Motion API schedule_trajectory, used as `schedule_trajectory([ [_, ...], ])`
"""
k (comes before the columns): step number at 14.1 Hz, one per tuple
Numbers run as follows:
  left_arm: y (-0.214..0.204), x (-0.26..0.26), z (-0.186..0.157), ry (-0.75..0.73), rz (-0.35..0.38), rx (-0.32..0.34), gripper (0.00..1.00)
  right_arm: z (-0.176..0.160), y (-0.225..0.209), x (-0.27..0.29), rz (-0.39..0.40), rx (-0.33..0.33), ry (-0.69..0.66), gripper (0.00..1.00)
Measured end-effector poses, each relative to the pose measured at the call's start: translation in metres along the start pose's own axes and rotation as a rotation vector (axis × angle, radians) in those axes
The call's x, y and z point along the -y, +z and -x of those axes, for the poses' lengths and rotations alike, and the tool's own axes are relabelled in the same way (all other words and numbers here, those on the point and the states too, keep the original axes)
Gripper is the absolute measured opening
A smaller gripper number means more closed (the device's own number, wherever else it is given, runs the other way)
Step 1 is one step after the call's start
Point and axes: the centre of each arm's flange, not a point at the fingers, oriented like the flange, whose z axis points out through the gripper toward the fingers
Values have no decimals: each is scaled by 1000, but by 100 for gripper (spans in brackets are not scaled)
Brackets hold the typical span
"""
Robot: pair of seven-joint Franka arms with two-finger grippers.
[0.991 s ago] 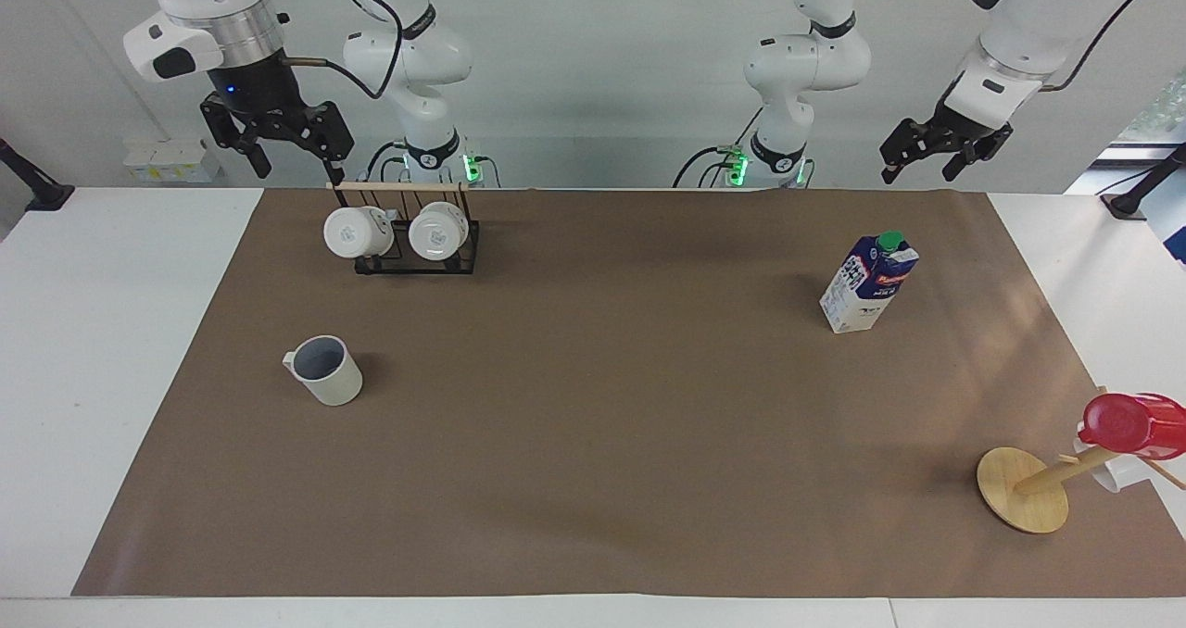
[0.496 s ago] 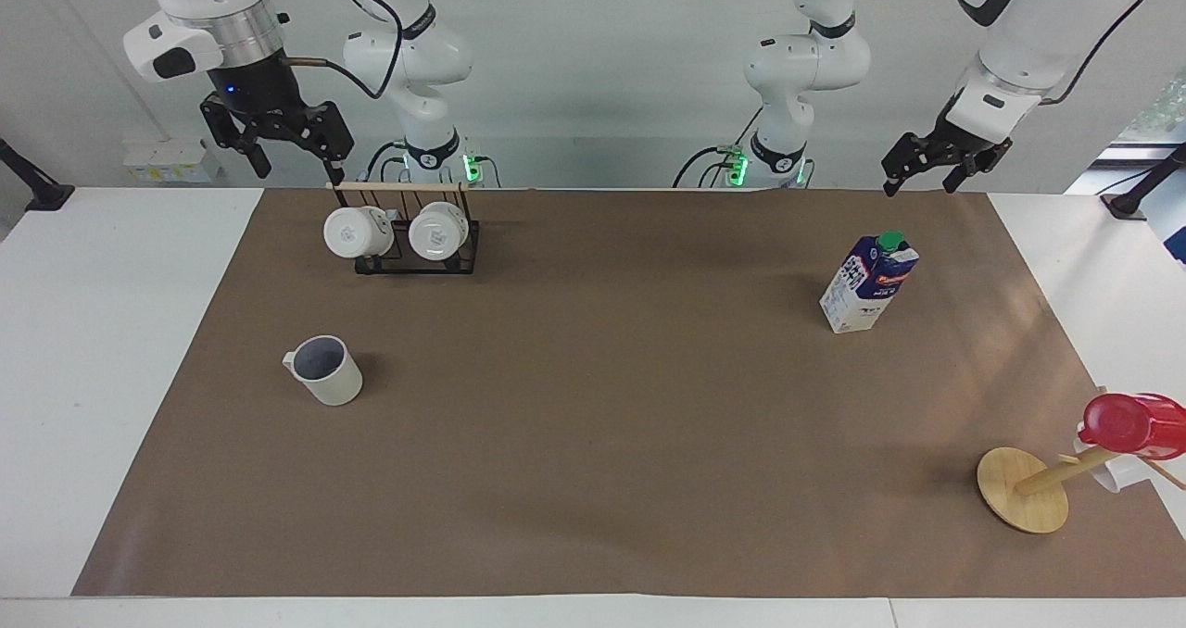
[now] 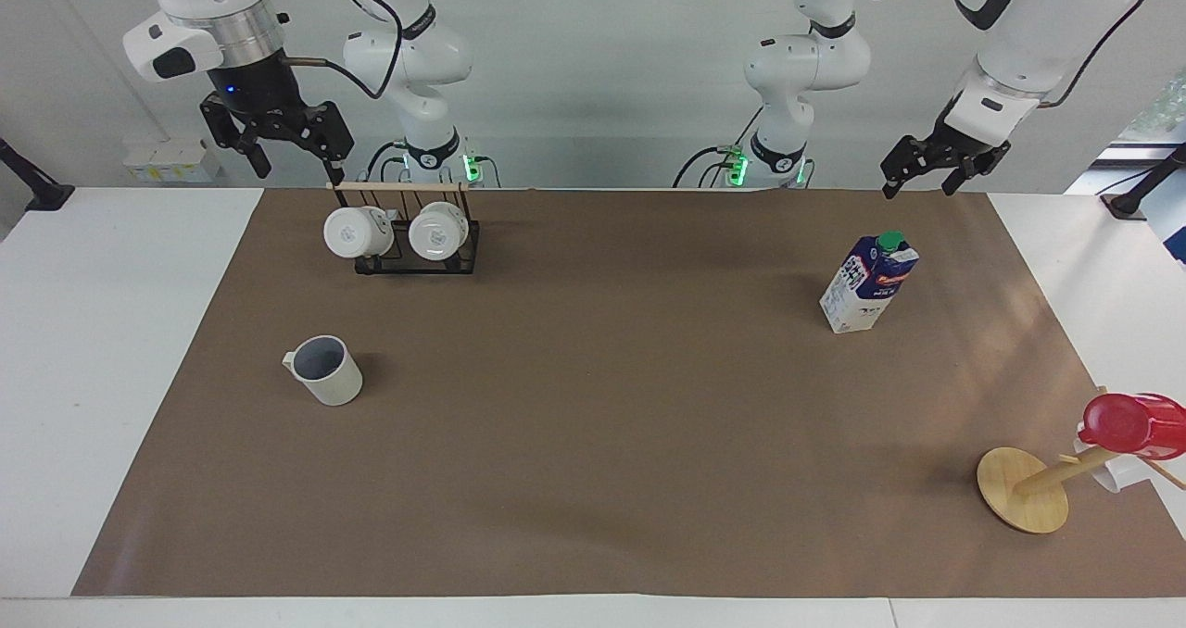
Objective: Place cup and milk on table
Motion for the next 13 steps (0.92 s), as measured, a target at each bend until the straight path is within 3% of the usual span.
schedule_trajectory([
  [6, -47, -1, 1, 3, 4, -103, 100, -17, 21, -14, -4, -43, 30, 100],
  [10, -49, -1, 1, 3, 5, -106, 100, -36, 68, -15, -4, -53, 36, 100],
  [13, -49, -1, 1, 1, 5, -106, 100, -44, 106, -14, 0, -25, 36, 100],
])
